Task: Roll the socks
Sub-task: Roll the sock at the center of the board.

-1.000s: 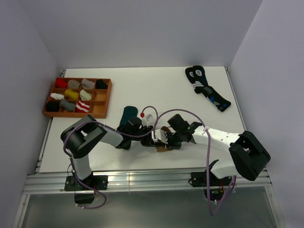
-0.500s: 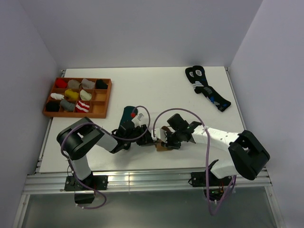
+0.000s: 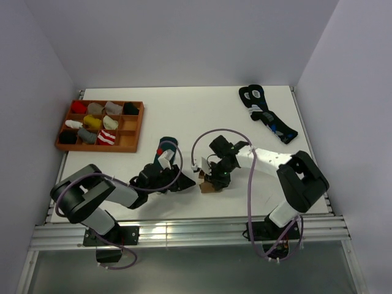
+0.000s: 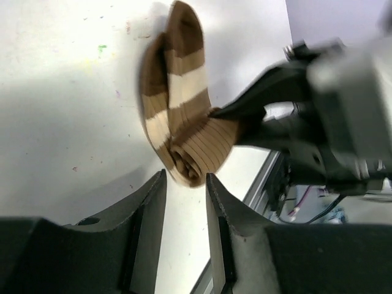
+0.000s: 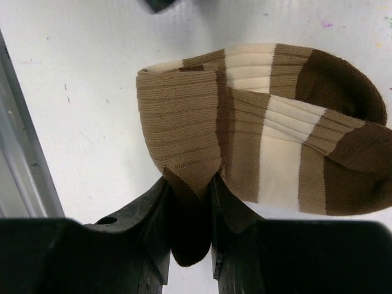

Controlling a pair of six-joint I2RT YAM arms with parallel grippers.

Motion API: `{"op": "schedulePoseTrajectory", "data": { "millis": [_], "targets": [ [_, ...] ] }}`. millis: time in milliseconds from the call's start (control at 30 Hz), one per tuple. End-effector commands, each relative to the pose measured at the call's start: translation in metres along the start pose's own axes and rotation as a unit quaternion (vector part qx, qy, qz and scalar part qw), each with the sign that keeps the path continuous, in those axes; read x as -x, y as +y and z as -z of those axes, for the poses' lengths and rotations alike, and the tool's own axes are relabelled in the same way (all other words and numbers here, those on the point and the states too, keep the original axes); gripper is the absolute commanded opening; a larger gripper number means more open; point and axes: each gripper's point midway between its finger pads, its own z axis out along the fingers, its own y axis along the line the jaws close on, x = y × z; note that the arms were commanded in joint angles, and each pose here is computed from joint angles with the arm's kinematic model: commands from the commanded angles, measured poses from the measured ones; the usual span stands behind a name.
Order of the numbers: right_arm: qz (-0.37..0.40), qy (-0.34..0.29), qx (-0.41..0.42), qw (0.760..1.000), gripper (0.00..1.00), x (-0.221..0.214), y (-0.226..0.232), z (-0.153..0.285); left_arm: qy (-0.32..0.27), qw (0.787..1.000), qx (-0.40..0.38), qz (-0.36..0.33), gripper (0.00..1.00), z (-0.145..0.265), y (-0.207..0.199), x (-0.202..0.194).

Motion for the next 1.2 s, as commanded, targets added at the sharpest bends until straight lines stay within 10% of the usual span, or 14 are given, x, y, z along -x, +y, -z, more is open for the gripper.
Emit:
{"op": "schedulePoseTrajectory", "data": {
  "millis": [0,433,1167],
  "targets": [
    [-0.031,0.028,0.035,0.999,0.04,-0.004,-0.008,0.008,-0.030,0.997,-0.020,-0.069,0.37,0.005,-0.016,0.008],
    [-0.151,0.088,0.248,0.953,0.04,-0.015,-0.012,0.012,-0.022,0.981,0.041,-0.189,0.37,-0.005,-0.029,0.007],
    [-0.178,0.096,0.265,0.943,0.04,-0.016,-0.010,0.008,0.045,0.952,0.042,-0.299,0.52,-0.064,-0.044,-0.001]
  ]
}}
